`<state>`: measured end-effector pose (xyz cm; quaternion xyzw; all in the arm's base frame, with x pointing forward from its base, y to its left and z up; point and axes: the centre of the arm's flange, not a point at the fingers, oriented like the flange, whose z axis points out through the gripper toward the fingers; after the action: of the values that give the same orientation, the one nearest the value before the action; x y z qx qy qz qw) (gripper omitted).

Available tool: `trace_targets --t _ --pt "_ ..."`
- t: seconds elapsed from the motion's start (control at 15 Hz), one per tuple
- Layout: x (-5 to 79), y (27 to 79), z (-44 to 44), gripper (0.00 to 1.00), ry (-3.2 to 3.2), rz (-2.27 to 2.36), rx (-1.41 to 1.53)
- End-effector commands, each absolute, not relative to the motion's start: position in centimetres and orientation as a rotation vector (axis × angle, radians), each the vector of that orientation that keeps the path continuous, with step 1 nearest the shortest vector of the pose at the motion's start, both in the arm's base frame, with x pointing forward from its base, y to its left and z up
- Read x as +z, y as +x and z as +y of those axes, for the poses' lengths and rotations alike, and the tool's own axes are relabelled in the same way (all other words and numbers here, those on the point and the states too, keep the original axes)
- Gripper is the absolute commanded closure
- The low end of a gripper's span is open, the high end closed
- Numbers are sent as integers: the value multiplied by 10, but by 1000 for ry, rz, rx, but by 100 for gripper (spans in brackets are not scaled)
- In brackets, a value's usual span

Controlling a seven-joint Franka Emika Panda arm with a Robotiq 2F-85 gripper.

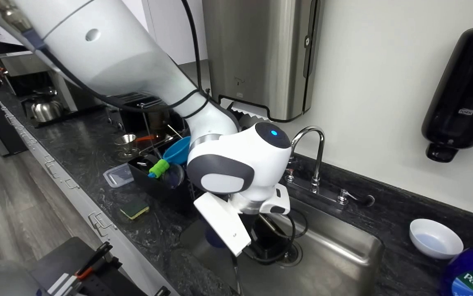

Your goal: Hang the blue mug in the sink on the washing rack.

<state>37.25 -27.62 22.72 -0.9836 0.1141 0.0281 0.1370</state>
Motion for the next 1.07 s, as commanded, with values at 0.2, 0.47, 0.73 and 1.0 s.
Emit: trace_targets --t 0.2,0.47,0.73,1.0 --pt "269 360 -256 98 -2763 376 119" --pt "297 355 -247 98 -2704 348 121" --pt "320 350 -240 98 -2635 318 132" --pt "338 347 -229 98 -2554 295 137"
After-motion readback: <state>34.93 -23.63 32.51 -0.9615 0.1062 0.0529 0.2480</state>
